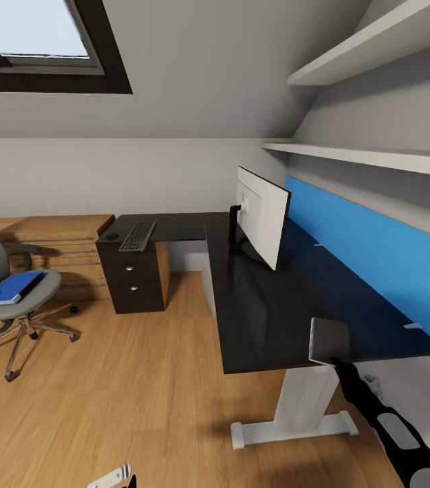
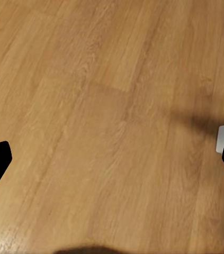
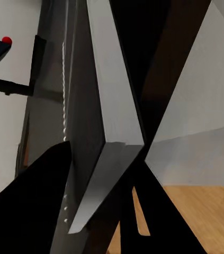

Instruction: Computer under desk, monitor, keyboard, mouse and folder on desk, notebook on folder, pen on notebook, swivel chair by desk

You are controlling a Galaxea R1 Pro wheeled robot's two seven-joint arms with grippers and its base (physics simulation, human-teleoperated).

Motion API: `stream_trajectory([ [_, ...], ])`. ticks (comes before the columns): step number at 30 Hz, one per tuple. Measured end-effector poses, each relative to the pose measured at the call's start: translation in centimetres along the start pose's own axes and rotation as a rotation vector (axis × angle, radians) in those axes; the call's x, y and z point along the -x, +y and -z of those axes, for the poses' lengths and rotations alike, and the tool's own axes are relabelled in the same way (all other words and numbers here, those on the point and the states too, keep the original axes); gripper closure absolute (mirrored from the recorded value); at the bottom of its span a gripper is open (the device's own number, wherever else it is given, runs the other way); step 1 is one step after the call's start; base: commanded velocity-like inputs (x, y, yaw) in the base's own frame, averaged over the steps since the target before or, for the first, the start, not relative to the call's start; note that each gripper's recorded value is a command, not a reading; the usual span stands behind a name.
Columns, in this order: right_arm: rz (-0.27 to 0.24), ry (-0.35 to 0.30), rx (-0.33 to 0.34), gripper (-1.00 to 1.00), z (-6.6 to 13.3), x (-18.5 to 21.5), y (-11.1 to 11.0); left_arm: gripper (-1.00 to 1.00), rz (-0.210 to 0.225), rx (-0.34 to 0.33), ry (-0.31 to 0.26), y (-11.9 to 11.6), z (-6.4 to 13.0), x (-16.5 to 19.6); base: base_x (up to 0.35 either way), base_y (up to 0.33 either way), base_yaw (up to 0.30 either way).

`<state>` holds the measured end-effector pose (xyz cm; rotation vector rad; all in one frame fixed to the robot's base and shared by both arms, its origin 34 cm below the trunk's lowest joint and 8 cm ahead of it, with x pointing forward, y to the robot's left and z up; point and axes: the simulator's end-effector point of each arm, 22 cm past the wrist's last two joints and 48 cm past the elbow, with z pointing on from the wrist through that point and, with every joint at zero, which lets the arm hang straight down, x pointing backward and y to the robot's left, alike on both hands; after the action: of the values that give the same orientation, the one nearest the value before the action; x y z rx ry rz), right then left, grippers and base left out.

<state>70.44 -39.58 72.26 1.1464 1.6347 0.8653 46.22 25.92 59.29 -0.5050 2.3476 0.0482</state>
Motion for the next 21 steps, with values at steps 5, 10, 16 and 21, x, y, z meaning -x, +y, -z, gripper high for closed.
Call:
stream_trajectory([
  [5, 0.007, 0.001, 0.003, 1.0, 0.1, 0.0, 0.5, -1.0, -0.001, 0.0, 0.0, -0.1, 0.4, 0.3, 0.0, 0.0, 0.0],
  [10, 0.017, -0.004, 0.028, 1.0, 0.1, 0.4, 2.4, -1.0, 0.0, 0.0, 0.0, -0.1, 1.0, 0.9, 0.0, 0.0, 0.0],
  [16, 0.035, -0.046, 0.106, 1.0, -0.6, -0.6, 7.1, -1.0, 0.0, 0.0, 0.0, -0.2, 1.7, 1.5, 0.0, 0.0, 0.0],
  [21, 0.112, -0.047, 0.094, 1.0, -0.6, -1.0, 7.7, -1.0, 0.0, 0.0, 0.001, -0.3, 2.1, 2.0, 0.0, 0.0, 0.0],
])
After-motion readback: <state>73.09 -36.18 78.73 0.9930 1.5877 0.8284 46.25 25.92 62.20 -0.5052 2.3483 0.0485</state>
